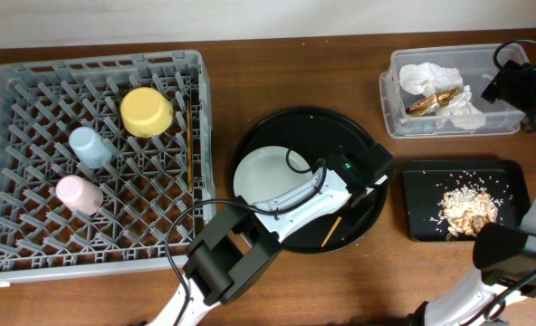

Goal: Sort waste into correct bins and load items into the dishwasher rack
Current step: 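Pinch the second wooden chopstick with the left gripper and lift it, then place the second chopstick in the rack beside the first and release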

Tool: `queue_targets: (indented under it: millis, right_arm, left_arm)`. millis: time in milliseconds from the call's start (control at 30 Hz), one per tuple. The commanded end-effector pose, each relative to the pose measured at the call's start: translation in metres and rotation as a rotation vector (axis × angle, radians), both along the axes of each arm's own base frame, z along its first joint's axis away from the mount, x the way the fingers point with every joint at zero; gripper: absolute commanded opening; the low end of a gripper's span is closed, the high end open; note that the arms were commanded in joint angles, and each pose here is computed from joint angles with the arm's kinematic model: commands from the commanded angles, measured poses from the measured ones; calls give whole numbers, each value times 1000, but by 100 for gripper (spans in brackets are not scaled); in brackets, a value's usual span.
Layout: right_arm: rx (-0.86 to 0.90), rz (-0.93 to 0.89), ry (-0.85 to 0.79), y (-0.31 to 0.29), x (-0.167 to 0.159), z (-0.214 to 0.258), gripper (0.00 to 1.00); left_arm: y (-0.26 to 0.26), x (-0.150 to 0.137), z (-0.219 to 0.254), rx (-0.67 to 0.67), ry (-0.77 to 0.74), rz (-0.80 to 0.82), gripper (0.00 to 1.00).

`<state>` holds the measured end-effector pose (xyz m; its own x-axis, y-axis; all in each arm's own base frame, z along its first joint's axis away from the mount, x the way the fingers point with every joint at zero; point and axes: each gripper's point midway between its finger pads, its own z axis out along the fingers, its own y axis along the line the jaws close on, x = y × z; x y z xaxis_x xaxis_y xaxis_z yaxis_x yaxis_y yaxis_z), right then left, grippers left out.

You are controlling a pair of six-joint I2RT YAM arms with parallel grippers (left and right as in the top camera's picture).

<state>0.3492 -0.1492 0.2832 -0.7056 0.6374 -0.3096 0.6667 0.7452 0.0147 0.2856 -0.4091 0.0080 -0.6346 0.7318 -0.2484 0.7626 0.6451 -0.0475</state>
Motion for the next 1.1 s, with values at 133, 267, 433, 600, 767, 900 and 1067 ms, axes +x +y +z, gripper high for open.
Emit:
queue_targets:
  millis: [133, 267, 433, 600, 767, 900, 1067]
  right_arm:
    - [-1, 2, -3, 0, 0, 1, 99]
    - [-1, 1, -3, 0, 0, 1, 99]
    - [-1, 1, -3, 0, 0, 1, 99]
    - [-1, 2, -3, 0, 0, 1, 99]
    - [-1, 1, -3, 0, 0, 1, 99]
    - [-1, 1, -3, 0, 0, 1, 99]
    - [-1, 1, -3, 0, 0, 1, 99]
  left_arm:
    - [9, -2, -3, 19, 5, 6, 25]
    - [8, -1, -2, 16, 3, 6, 9]
    - [7, -1, 1, 11, 5, 21, 1]
    - [0, 5, 26, -8, -2, 44, 1]
    - [-1, 30, 110, -84, -38, 171, 1]
    - [58, 78, 187, -58, -178, 402, 1]
    - [183, 140, 244, 55, -340, 707, 1]
